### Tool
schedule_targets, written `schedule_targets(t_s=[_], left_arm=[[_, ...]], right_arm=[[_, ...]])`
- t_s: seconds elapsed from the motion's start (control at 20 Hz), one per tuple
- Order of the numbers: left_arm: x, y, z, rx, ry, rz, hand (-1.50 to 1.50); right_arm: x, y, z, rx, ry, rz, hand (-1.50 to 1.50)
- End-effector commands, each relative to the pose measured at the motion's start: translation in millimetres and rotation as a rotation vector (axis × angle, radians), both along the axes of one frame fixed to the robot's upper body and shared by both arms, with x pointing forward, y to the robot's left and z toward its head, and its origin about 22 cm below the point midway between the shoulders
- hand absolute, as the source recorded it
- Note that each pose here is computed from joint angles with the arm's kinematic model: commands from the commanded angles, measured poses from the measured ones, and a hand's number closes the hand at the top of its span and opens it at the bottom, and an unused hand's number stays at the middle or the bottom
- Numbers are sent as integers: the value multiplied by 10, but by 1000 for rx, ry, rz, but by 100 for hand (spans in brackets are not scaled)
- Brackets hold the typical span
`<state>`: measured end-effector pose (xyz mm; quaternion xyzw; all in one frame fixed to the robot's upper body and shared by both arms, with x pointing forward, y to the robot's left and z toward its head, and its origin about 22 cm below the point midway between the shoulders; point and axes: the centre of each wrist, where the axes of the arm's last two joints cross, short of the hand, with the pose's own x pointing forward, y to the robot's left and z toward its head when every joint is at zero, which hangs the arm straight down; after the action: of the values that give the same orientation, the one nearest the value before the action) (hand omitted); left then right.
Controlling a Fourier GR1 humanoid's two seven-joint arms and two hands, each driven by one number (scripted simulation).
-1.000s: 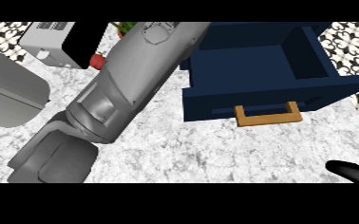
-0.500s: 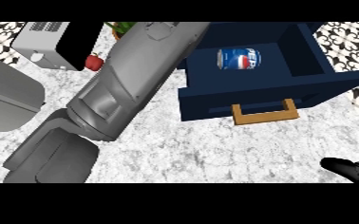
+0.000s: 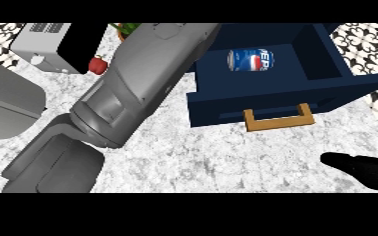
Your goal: Pick up the can, place it into the drawer and close the drawer
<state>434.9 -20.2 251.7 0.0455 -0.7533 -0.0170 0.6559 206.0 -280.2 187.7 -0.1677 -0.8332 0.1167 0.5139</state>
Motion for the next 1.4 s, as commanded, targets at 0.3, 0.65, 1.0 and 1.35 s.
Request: schedule_targets(t_s=[0.3, 0.65, 1.0, 1.35], left_arm=[[-13, -20, 52, -73, -12, -7, -150], [2, -20, 72, -44, -37, 16, -150], [14, -4, 60, -32, -22, -27, -150], [121, 262, 30, -41, -13, 9, -150]], right_arm=[[393, 310, -89, -359, -39, -40, -150], [788, 432, -478, -541, -1, -61, -150], [1262, 692, -761, -735, 38, -109, -150], [1483, 699, -1356, -796, 9, -137, -150]])
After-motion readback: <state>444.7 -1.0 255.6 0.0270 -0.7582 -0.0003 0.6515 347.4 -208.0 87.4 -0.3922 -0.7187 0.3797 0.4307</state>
